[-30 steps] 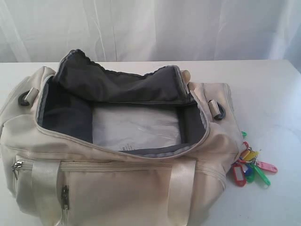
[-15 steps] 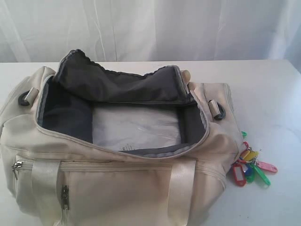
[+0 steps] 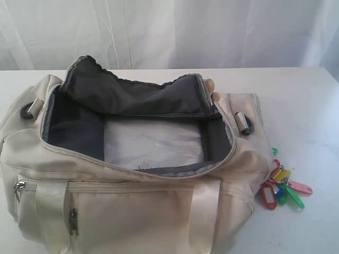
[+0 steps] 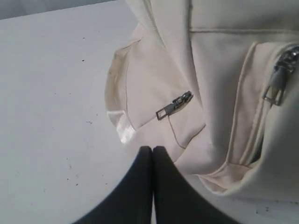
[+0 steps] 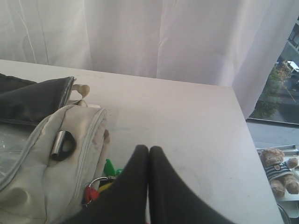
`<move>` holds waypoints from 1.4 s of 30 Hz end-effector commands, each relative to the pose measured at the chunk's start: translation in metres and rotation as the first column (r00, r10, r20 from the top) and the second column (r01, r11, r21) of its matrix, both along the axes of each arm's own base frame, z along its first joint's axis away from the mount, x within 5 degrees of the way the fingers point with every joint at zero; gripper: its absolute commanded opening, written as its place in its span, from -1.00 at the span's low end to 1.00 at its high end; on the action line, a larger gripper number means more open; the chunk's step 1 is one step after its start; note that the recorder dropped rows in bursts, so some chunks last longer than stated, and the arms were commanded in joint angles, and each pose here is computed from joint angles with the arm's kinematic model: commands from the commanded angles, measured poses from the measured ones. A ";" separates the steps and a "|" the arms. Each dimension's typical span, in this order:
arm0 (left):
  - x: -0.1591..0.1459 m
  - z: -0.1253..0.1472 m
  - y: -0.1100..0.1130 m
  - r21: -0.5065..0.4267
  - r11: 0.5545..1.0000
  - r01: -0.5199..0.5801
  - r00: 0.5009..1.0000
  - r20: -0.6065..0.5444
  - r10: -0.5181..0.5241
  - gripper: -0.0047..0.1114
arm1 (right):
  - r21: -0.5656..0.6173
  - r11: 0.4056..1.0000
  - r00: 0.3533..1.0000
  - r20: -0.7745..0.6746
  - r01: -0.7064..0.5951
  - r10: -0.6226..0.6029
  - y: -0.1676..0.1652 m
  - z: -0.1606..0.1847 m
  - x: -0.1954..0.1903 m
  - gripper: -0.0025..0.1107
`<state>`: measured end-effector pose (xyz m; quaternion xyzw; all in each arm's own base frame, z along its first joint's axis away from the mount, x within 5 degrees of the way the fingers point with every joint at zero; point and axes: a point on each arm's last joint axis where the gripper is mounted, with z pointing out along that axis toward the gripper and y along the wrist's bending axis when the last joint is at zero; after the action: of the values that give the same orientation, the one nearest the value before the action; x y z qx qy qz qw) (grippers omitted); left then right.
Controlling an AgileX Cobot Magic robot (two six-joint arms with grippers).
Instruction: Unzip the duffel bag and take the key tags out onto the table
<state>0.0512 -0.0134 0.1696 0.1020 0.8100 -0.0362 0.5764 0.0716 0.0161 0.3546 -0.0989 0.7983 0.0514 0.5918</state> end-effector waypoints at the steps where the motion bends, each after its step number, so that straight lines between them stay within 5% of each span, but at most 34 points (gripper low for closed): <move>1: 0.000 -0.001 0.000 -0.046 0.999 -0.010 1.000 -0.009 0.009 -0.92 | 0.007 1.000 1.000 0.001 -0.001 0.001 0.000 -0.001 0.000 -0.96; 4: 0.000 -0.002 0.002 0.020 1.000 -0.013 1.000 -0.001 0.013 -0.92 | 0.007 1.000 1.000 0.001 -0.001 0.001 0.000 -0.001 0.000 -0.96; 7: 0.000 -0.002 0.007 0.181 0.983 -0.021 1.000 0.015 0.019 -0.92 | 0.007 1.000 1.000 0.001 -0.001 0.001 0.000 -0.001 0.000 -0.96; 13: 0.001 -0.001 0.007 0.155 0.988 -0.028 0.999 0.027 0.024 -0.92 | 0.007 1.000 1.000 0.001 -0.001 0.001 0.000 -0.001 0.000 -0.96; 17: 0.001 -0.002 0.009 -0.022 0.993 -0.112 0.994 -0.010 0.112 -0.92 | 0.007 1.000 1.000 0.001 -0.001 0.001 0.000 -0.001 0.000 -0.96; 42: 0.001 -0.001 0.013 -0.024 0.983 -0.182 0.983 -0.003 0.182 -0.92 | 0.007 1.000 1.000 0.001 -0.001 0.001 0.000 -0.001 0.000 -0.96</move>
<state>0.0524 -0.0007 0.1692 0.0255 0.8172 0.0105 0.5756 0.0716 0.0162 0.3546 -0.0986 0.7983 0.0523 0.5918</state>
